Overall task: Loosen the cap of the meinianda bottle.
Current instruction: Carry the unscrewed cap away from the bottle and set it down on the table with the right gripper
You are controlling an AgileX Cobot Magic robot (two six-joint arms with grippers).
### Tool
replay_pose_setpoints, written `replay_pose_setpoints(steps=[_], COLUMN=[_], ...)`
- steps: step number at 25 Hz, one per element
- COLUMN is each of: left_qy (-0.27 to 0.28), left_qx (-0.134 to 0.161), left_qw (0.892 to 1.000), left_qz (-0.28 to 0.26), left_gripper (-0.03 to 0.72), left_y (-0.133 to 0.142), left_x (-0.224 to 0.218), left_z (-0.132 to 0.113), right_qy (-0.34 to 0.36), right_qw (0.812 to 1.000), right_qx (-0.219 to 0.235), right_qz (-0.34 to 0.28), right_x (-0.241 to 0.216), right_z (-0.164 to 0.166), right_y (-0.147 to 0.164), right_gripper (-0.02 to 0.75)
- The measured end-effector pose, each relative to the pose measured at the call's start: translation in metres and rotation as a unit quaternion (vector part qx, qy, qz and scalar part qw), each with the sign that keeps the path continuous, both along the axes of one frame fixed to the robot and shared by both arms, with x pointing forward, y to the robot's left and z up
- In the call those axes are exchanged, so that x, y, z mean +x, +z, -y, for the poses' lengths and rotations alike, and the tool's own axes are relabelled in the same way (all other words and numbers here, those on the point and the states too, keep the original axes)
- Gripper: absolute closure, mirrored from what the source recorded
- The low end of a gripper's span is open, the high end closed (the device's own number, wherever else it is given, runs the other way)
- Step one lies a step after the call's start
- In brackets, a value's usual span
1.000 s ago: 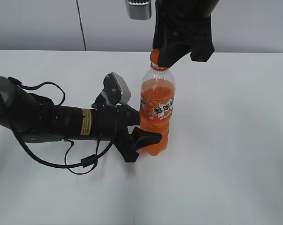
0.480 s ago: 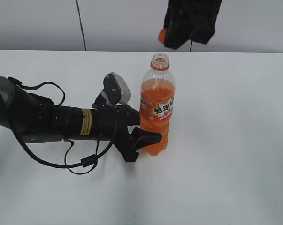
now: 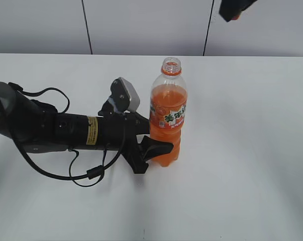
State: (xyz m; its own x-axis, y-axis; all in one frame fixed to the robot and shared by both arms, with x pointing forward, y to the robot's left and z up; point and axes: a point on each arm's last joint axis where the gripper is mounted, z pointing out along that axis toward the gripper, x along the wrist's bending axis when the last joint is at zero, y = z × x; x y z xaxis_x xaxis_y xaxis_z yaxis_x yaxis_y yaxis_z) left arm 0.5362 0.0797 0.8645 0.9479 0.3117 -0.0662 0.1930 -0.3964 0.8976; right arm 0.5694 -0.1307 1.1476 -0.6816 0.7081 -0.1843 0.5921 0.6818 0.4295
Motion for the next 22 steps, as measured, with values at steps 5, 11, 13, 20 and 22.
replay_pose_setpoints(steps=[5,11,13,20,22], left_qy=[0.0,0.0,0.0,0.0,0.0], left_qx=[0.0,0.0,0.0,0.0,0.0], left_qw=[1.0,1.0,1.0,1.0,1.0], left_qz=[0.0,0.0,0.0,0.0,0.0], left_gripper=[0.29,0.29,0.29,0.29,0.29], left_y=[0.0,0.0,0.0,0.0,0.0], left_x=[0.0,0.0,0.0,0.0,0.0], left_z=[0.0,0.0,0.0,0.0,0.0], right_qy=[-0.163,-0.25,-0.269,-0.326,-0.337], right_qw=[0.986,0.967,0.962,0.942,0.937], right_qx=[0.042,0.051,0.052,0.066,0.072], right_qz=[-0.014,-0.013,-0.012,-0.035,-0.06], right_x=[0.022,0.035,0.037,0.04,0.038], right_z=[0.053,0.105,0.12,0.159,0.165], right_y=[0.0,0.0,0.0,-0.012,-0.026], right_gripper=[0.468,0.468,0.468,0.468,0.468])
